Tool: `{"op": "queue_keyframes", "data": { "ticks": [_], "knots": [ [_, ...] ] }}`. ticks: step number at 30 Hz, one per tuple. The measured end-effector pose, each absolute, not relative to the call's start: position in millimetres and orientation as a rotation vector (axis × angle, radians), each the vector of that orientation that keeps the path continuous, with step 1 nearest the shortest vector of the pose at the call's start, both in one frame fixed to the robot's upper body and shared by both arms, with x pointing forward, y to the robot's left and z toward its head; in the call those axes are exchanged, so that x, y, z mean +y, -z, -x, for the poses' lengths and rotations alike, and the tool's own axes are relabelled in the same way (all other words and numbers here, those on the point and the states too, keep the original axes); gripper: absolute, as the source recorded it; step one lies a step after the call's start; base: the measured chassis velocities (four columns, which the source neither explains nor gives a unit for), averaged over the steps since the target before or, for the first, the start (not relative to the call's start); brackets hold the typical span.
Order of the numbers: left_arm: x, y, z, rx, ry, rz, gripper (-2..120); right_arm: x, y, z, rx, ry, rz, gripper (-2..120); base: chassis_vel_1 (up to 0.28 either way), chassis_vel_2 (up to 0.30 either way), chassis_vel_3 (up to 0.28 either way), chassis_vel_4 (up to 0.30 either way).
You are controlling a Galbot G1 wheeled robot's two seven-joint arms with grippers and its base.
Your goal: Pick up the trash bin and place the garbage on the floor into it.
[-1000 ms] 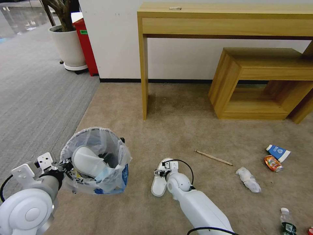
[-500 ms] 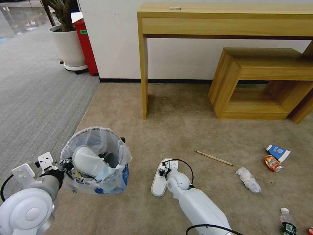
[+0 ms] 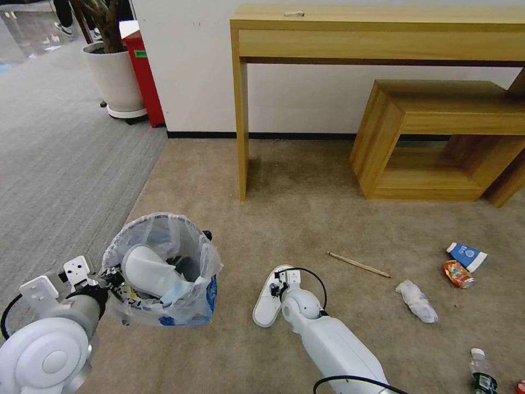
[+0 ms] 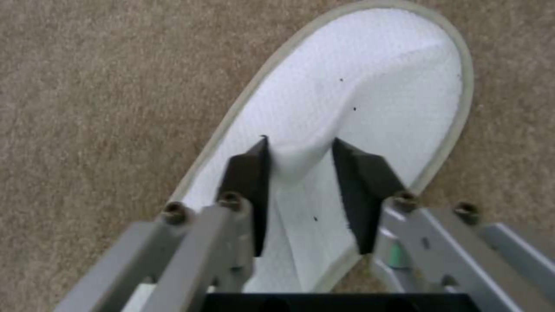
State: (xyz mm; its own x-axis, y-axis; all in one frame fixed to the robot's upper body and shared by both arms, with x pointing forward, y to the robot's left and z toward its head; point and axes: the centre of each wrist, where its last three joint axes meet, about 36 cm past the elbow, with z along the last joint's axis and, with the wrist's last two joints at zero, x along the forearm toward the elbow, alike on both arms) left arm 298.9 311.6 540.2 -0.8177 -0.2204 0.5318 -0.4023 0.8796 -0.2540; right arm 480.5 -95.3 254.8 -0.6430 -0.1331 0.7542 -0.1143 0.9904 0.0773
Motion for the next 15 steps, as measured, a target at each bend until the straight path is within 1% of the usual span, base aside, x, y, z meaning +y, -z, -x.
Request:
{"op": "queue_keyframes", "data": {
  "ticks": [1, 2, 5, 7, 8, 15],
  "knots": [
    [311, -540, -299, -2.546, -0.492, -0.451, 1, -97, -255, -480, -2.276, 0.026, -0.171, 22, 0.000, 0.000, 0.000, 0.000],
    [311, -540, -299, -2.546, -0.492, -0.451, 1, -97, -255, -480, -2.276, 0.026, -0.171, 22, 0.000, 0.000, 0.000, 0.000],
    [310, -541, -298, -2.547, -0.493, -0.449, 1, -103, -255, -478, -2.278, 0.021, -0.164, 5, 0.000, 0.000, 0.000, 0.000],
    [310, -541, -298, -2.547, -0.492, -0.450, 1, -104, -255, -477, -2.278, 0.020, -0.162, 4, 0.000, 0.000, 0.000, 0.000],
    [310, -541, -298, -2.547, -0.492, -0.451, 1, -106, -256, -477, -2.280, 0.020, -0.161, 0, 0.000, 0.000, 0.000, 0.000],
    [307, -542, -296, -2.549, -0.491, -0.448, 1, -113, -258, -475, -2.293, 0.025, -0.159, 0, 0.000, 0.000, 0.000, 0.000]
  ]
}}
